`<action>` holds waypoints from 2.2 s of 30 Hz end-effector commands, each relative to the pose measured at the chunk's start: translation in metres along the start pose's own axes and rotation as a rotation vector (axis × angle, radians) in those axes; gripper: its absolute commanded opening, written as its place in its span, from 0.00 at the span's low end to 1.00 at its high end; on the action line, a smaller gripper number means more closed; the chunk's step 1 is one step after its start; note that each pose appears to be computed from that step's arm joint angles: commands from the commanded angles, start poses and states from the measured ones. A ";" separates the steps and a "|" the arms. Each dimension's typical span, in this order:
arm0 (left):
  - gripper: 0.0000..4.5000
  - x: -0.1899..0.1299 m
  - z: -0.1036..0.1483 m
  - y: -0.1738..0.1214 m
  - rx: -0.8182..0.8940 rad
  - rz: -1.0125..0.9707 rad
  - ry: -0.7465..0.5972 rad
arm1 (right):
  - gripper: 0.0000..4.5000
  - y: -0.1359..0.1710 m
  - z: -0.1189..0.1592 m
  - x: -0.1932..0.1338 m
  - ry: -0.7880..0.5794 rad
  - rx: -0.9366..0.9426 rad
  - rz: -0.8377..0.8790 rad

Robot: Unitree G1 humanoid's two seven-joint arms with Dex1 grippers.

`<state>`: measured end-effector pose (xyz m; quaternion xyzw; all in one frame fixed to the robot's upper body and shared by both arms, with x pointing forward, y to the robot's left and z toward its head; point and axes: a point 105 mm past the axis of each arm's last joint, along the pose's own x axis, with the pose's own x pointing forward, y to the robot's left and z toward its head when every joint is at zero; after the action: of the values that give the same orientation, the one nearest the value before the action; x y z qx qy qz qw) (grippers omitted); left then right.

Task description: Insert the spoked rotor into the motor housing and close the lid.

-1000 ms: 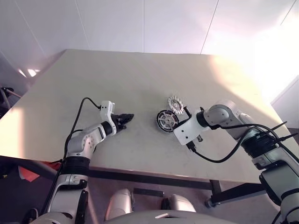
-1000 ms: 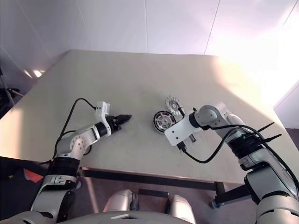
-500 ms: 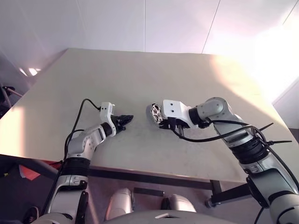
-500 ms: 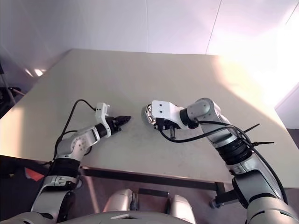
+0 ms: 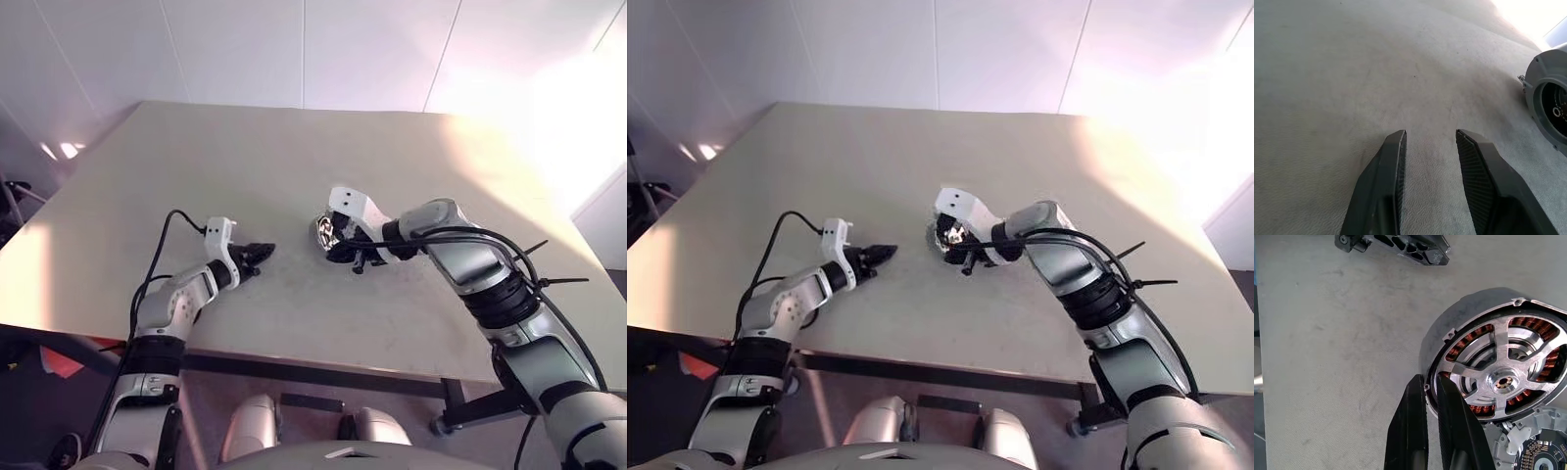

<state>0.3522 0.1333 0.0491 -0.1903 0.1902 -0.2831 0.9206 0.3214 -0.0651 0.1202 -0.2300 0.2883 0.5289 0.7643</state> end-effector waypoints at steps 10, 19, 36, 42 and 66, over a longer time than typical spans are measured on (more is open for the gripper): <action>0.39 -0.007 0.011 0.000 0.019 0.015 -0.045 | 0.08 -0.003 0.018 0.008 0.011 0.179 -0.027; 0.39 -0.007 0.014 0.003 0.018 0.028 -0.048 | 0.76 0.001 0.025 0.005 -0.022 0.203 0.010; 0.39 0.006 0.012 -0.033 0.004 -0.193 -0.001 | 1.00 -0.051 -0.029 -0.076 -0.359 0.910 -0.173; 0.39 0.010 0.010 -0.037 -0.008 -0.228 0.039 | 1.00 -0.026 -0.065 -0.084 -0.502 1.075 -0.123; 0.39 0.006 0.014 -0.027 0.026 -0.196 0.059 | 1.00 0.003 -0.074 -0.038 -0.415 1.466 -0.147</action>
<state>0.3462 0.1105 0.0587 -0.1999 0.2144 -0.3769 0.8787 0.2858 -0.1405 0.0793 0.4137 0.4179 0.1691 0.7909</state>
